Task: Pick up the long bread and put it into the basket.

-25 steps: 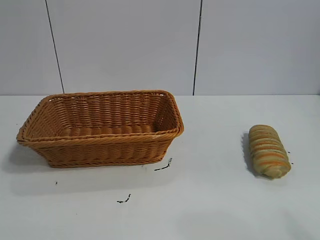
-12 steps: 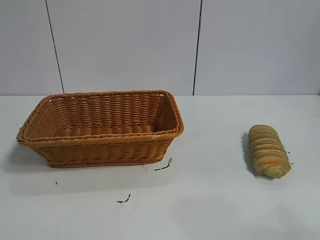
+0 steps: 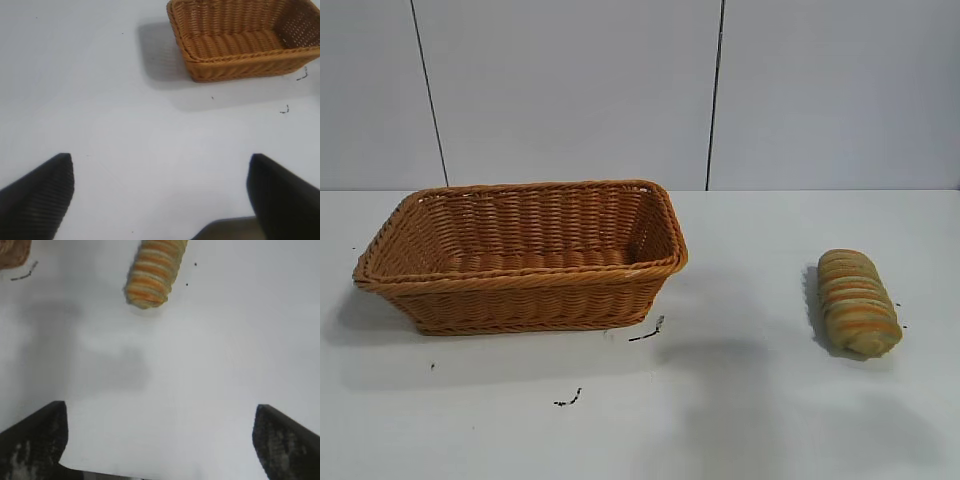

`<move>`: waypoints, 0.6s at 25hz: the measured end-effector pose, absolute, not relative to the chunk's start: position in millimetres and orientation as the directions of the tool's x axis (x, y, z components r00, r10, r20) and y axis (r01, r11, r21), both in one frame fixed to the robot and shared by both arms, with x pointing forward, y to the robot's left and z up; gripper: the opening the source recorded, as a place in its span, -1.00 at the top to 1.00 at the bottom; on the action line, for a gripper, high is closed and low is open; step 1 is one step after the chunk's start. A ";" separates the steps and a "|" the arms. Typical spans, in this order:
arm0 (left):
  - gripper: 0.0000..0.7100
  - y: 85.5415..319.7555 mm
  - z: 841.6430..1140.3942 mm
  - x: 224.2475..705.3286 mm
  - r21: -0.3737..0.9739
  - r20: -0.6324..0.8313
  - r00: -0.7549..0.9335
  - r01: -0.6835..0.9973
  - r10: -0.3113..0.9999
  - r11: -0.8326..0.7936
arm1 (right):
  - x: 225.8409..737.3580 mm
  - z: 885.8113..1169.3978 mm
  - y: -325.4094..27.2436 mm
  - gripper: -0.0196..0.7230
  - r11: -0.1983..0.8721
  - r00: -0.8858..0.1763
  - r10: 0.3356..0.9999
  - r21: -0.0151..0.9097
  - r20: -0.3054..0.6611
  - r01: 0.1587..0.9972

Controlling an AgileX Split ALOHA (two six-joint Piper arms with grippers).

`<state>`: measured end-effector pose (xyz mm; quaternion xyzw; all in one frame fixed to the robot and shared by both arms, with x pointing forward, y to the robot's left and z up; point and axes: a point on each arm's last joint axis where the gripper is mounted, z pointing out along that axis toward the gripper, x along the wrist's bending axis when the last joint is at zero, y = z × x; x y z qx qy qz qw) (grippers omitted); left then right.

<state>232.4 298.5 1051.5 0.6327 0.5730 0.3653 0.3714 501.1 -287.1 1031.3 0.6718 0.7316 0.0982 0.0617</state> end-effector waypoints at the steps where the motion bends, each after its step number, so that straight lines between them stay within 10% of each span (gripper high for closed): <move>1: -0.95 298.5 1051.5 232.4 0.889 0.037 0.077 0.454 0.996 -0.067 | 511.6 1025.4 -286.5 -0.91 0.076 -0.087 0.995 0.206 0.048 0.976; 15: -0.95 298.5 1051.5 232.4 0.889 0.037 0.077 0.454 0.996 -0.067 | 602.7 985.5 -262.0 -0.91 0.127 -0.143 0.988 0.230 0.056 0.965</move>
